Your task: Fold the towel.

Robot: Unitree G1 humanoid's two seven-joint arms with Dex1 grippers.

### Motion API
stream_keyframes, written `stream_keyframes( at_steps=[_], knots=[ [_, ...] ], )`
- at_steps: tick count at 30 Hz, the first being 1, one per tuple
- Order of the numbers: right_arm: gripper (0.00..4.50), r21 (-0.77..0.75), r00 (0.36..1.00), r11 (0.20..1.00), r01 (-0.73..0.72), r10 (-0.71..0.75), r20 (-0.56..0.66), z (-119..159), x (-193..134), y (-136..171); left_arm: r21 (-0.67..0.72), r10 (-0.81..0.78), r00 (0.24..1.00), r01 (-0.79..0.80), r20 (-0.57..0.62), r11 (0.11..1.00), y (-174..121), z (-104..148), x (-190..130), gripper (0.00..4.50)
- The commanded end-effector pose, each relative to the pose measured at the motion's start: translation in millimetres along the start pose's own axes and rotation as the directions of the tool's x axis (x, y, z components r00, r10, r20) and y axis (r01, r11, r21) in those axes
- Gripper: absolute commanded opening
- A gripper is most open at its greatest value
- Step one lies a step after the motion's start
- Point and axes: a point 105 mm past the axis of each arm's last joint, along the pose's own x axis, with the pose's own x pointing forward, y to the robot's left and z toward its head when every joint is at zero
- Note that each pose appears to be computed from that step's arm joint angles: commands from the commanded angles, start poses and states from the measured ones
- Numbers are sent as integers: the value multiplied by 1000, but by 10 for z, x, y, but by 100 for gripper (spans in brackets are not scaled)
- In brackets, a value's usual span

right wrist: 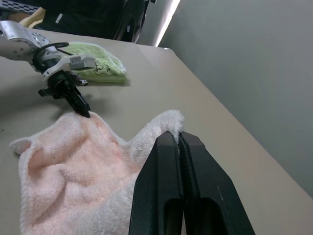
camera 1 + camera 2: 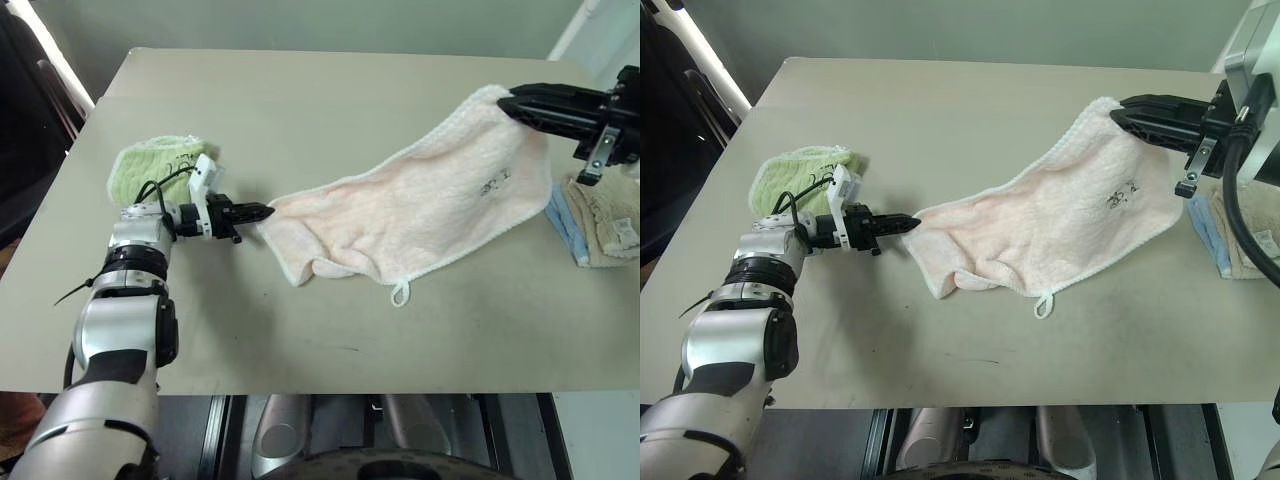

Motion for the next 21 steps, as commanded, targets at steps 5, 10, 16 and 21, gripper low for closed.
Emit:
stream_keyframes(
  at_steps=[5, 10, 16, 21],
  knots=[
    [0, -60, 995, 993, 99, -99, 6, 72, -146, -144, 87, 227, 934, -260, 276, 962, 240, 721, -164, 5],
    [0, -48, 983, 982, 182, -182, 2, -37, -208, -326, 80, 246, 885, -300, 396, 951, 234, 1102, -248, 5],
    [0, -34, 969, 969, 245, -245, 11, -131, -230, -483, 112, 211, 888, -278, 407, 954, 182, 1223, -258, 5],
    [0, 10, 940, 941, 338, -338, 39, -261, -170, -740, 137, 220, 887, -297, 406, 945, 162, 1347, -224, 5]
  ],
)
